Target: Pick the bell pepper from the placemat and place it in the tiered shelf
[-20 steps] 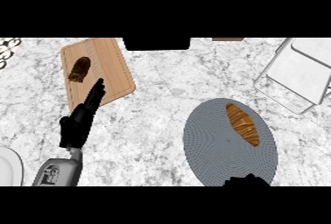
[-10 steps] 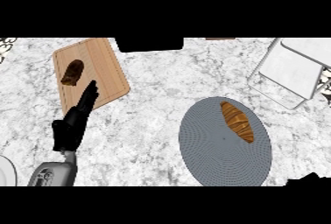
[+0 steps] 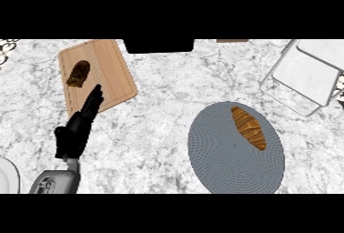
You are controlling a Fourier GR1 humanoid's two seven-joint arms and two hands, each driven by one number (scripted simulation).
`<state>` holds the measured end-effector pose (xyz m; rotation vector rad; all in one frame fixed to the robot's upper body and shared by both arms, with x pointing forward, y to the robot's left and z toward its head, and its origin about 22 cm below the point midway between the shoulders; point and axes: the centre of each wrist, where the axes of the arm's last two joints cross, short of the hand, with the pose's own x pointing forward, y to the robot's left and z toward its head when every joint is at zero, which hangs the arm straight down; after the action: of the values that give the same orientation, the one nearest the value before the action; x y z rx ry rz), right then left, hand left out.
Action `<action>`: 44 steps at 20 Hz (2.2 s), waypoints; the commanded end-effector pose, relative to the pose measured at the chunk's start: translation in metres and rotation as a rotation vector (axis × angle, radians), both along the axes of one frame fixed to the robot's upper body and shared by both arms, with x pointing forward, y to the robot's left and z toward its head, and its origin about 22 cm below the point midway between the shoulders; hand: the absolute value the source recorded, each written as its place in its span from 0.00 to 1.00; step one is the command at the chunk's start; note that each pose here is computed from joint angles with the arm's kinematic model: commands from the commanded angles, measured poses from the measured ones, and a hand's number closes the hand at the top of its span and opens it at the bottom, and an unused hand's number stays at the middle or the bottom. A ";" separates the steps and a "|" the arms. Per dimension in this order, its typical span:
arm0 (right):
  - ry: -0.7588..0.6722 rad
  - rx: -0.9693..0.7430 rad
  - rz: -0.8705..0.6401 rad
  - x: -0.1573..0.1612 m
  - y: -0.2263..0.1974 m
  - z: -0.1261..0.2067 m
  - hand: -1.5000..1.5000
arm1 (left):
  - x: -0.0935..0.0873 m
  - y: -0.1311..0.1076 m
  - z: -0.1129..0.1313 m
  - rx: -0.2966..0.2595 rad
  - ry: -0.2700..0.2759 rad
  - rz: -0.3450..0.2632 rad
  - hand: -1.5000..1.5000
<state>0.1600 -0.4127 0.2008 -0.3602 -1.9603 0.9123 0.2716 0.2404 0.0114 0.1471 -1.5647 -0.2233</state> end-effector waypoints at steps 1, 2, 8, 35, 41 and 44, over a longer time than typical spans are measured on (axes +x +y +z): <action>-0.119 0.080 -0.065 -0.006 -0.060 0.055 1.00 | 0.003 -0.014 0.001 -0.012 0.001 -0.031 0.50; -0.117 0.058 -0.082 -0.009 -0.069 0.074 1.00 | 0.005 0.000 -0.002 0.002 -0.012 -0.029 0.50; -0.093 0.104 -0.161 0.015 -0.102 0.110 1.00 | 0.013 -0.014 0.005 -0.004 -0.004 -0.044 0.50; -0.419 -0.014 -0.238 0.143 -0.062 0.092 1.00 | 0.010 -0.017 0.002 -0.008 -0.007 -0.078 0.50; -0.339 0.096 -0.285 0.178 -0.046 0.074 1.00 | 0.010 -0.007 0.003 0.001 -0.016 -0.061 0.50; -0.248 0.328 -0.194 0.190 -0.046 0.062 1.00 | 0.013 -0.026 -0.005 -0.008 -0.004 -0.073 0.50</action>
<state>0.3330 -0.4630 0.2733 -0.6340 -2.2110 0.5368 0.2852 0.2193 0.0106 0.0917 -1.5800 -0.2762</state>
